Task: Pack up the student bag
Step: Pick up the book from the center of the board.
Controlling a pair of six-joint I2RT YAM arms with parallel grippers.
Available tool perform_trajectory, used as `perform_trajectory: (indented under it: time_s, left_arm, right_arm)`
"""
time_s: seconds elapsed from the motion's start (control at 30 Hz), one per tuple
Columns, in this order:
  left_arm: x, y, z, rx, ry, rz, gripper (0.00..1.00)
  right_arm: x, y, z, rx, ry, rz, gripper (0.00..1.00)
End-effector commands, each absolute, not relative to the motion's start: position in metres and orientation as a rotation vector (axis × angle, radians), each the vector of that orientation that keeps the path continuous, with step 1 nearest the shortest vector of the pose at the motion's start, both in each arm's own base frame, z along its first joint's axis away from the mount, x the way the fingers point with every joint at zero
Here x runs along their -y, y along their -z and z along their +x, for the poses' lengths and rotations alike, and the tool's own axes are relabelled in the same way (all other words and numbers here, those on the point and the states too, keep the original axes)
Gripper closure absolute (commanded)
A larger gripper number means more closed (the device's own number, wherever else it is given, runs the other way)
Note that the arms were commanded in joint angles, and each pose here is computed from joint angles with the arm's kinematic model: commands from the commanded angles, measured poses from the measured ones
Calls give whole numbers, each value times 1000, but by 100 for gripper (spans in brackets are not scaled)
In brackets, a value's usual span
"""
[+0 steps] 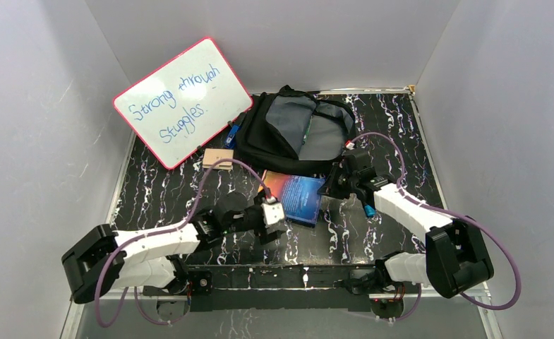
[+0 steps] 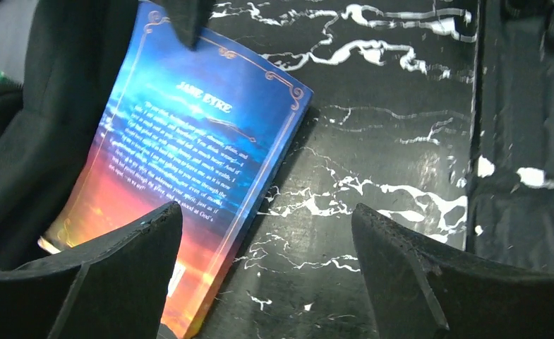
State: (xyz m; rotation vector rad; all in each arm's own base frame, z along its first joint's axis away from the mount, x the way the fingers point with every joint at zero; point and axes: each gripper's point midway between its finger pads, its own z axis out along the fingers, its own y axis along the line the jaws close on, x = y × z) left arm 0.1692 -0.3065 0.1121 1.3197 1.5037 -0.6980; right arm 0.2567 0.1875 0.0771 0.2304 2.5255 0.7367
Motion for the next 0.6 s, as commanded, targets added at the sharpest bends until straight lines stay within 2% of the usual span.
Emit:
perform_trajectory:
  time_s: [0.0,0.3,0.57]
  left_arm:
    - [311,-99,171,-1273,437,1536,14]
    - [323,-80,188,-1181,124,1588,14]
    - [332,-68,201,-1134,-37,1564,14]
  right_arm:
    - [-205,-128,277,-2390,-850,176,100]
    - [-208,-134,274,-2393,-879,182,100]
    - [-214,-144,272,-2388,-933,191,100]
